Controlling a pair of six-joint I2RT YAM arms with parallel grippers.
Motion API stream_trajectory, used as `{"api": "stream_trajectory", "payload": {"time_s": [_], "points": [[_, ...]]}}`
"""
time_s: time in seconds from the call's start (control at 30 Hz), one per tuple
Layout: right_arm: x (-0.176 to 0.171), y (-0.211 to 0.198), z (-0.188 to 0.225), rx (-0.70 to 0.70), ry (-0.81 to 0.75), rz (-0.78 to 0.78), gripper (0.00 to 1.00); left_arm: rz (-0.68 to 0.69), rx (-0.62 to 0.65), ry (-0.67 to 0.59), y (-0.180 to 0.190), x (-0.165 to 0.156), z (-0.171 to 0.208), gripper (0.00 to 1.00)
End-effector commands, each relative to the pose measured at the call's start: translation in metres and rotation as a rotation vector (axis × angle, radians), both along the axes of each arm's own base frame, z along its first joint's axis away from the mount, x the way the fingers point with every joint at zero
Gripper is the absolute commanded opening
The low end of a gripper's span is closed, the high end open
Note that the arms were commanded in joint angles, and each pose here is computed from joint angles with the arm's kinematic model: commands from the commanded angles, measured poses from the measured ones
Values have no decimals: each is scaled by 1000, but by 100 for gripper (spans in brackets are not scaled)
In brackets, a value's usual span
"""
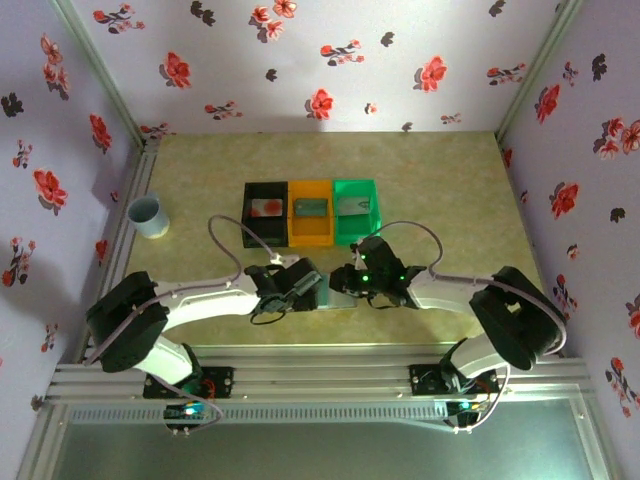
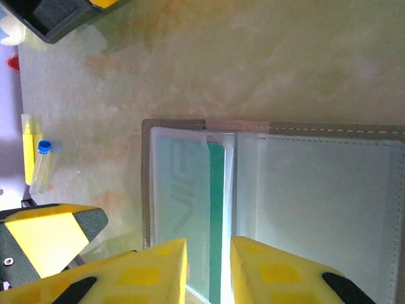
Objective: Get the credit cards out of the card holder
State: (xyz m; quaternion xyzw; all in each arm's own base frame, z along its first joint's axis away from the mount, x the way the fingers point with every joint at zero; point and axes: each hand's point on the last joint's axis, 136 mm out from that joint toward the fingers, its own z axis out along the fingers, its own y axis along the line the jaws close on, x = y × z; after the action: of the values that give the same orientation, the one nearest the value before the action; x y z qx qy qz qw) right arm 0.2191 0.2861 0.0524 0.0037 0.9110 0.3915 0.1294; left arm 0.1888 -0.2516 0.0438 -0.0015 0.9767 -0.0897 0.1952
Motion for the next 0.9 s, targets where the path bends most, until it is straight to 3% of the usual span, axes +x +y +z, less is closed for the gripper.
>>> {"api": "stream_trajectory", "payload": {"time_s": [0.0,0.87], "points": [[4,12,8,28,-16,10,24,27,32,6,14,0,-6,77],[4,22,-9,9,-6,45,26,34,34,86,18,-6,-39,77]]}}
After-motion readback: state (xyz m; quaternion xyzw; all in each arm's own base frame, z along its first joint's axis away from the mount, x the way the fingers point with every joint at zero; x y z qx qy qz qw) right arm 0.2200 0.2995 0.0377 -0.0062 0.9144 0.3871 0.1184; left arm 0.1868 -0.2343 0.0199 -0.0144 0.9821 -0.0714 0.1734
